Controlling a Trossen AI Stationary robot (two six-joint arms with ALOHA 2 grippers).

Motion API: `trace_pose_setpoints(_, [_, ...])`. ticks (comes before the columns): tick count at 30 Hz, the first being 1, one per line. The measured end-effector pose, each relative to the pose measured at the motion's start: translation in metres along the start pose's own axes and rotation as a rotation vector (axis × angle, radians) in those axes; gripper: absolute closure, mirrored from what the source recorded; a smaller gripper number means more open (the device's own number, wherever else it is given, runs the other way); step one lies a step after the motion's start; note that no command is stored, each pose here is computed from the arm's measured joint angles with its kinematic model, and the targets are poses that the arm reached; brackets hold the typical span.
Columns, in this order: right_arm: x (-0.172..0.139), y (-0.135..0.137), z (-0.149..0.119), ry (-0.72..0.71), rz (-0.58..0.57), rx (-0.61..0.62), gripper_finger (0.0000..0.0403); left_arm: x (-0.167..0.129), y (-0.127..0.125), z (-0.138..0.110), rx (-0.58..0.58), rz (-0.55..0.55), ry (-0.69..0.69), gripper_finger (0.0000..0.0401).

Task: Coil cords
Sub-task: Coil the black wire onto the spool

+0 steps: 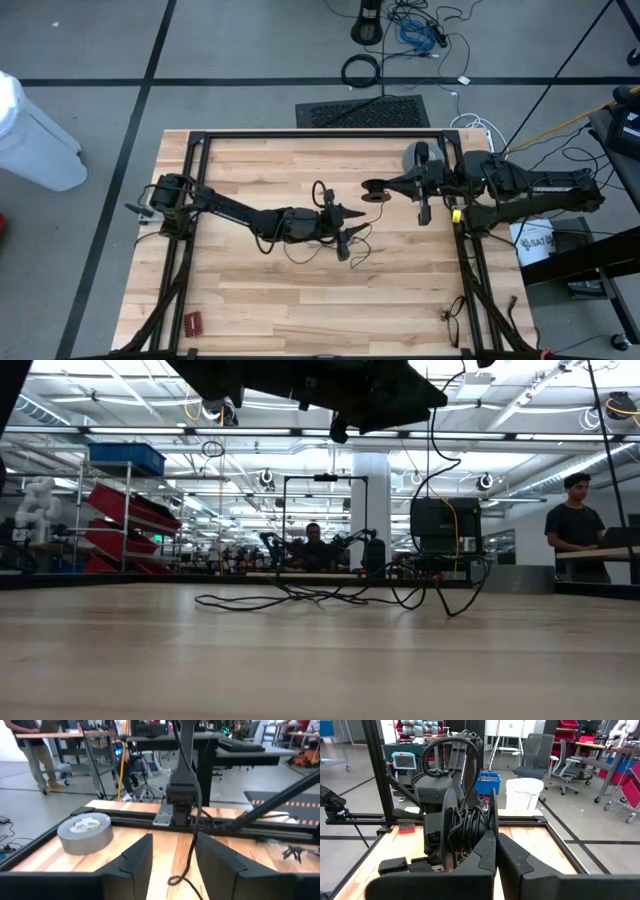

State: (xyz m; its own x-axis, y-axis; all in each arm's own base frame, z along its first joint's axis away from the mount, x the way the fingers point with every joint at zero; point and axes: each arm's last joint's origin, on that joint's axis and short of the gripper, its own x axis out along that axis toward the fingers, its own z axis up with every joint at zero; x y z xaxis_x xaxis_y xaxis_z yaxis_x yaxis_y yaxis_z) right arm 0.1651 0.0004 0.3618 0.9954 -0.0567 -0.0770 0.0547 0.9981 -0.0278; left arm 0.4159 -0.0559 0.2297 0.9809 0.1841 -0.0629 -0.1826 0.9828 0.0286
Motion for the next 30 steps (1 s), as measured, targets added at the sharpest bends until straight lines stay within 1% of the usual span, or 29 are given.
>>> trace_pose_setpoints(3, [0.000, 0.000, 0.000, 0.000, -0.001, 0.000, 0.0403, 0.000, 0.000, 0.000, -0.001, -0.014, -0.003, 0.0270])
trace_pose_setpoints(10, [0.000, 0.000, 0.000, -0.001, -0.001, -0.004, 0.0403, 0.001, 0.002, -0.002, 0.005, -0.017, 0.017, 0.0296])
trace_pose_setpoints(12, [0.000, 0.000, 0.001, -0.006, -0.001, -0.003, 0.0403, 0.001, 0.003, -0.003, 0.007, -0.016, 0.035, 0.0309])
trace_pose_setpoints(17, [0.000, 0.000, 0.001, -0.008, -0.001, -0.002, 0.0403, 0.002, 0.004, -0.006, -0.036, -0.021, 0.048, 0.0346])
trace_pose_setpoints(23, [0.000, 0.000, 0.001, -0.008, 0.000, -0.003, 0.0403, 0.002, 0.004, -0.008, -0.030, -0.008, 0.070, 0.0391])
trace_pose_setpoints(26, [0.000, 0.001, 0.001, -0.009, 0.022, -0.005, 0.0403, 0.002, 0.004, -0.009, -0.027, -0.002, 0.079, 0.0394])
trace_pose_setpoints(30, [0.000, 0.001, 0.001, -0.010, 0.026, -0.014, 0.0403, 0.000, 0.005, -0.014, -0.002, 0.036, 0.145, 0.0396])
